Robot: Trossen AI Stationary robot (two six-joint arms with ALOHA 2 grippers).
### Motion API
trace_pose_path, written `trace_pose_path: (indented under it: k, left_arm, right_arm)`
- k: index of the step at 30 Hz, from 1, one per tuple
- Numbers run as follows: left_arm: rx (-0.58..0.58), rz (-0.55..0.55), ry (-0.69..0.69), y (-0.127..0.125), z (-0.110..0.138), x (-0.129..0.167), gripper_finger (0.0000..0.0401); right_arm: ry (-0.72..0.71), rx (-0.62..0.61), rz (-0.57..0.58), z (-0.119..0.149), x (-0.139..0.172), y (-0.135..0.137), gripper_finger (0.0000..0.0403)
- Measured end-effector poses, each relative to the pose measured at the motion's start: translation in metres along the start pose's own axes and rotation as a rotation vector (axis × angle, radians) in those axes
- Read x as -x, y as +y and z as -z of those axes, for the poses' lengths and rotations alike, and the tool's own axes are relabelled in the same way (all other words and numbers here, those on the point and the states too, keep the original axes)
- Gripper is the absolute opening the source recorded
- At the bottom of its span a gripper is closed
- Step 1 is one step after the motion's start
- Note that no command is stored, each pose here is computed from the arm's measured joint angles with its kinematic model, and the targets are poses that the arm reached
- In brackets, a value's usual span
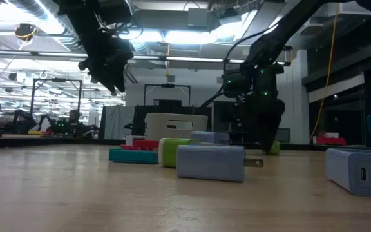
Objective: Pick & Place Office items
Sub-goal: Put the top green charger adapter into the blue bin
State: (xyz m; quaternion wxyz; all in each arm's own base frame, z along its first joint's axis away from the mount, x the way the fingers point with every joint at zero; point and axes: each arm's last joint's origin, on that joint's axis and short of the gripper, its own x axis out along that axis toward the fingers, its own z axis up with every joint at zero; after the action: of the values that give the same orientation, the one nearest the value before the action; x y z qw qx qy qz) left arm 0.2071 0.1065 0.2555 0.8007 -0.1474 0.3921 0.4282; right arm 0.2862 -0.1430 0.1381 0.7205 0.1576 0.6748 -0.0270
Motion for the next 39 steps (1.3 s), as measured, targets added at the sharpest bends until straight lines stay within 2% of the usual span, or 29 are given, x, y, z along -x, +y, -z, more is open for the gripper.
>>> trace_pose_path:
  k: [3, 7, 10, 15, 20, 25, 32, 39]
  left_arm:
    - [0.007, 0.013, -0.013, -0.001, -0.002, 0.000, 0.0212]
    - [0.024, 0.059, -0.042, -0.003, -0.005, 0.000, 0.0212]
    - [0.035, 0.088, -0.061, -0.004, -0.008, 0.000, 0.0212]
    - [0.031, 0.139, -0.081, -0.007, -0.011, 0.001, 0.0212]
    - [-0.013, 0.182, -0.079, -0.008, -0.011, 0.001, 0.0212]
    - [-0.077, 0.235, -0.094, -0.010, -0.013, 0.002, 0.0212]
    - [-0.146, 0.381, -0.127, -0.015, -0.017, 0.004, 0.0212]
    - [-0.218, 0.496, -0.135, -0.019, -0.018, 0.005, 0.0212]
  right_arm:
    - [-0.057, -0.046, -0.121, -0.007, 0.003, 0.004, 0.0134]
    - [-0.166, -0.098, -0.348, -0.027, 0.023, 0.015, 0.0134]
    - [-0.236, -0.061, -0.432, -0.045, 0.044, 0.028, 0.0134]
    - [-0.282, 0.051, -0.573, -0.066, 0.080, 0.068, 0.0134]
    - [-0.246, 0.133, -0.593, -0.069, 0.107, 0.118, 0.0134]
    - [-0.155, 0.129, -0.598, -0.051, 0.114, 0.168, 0.0134]
    - [-0.056, 0.037, -0.473, -0.023, 0.105, 0.241, 0.0134]
    - [-0.052, -0.121, -0.320, 0.000, 0.095, 0.283, 0.0134]
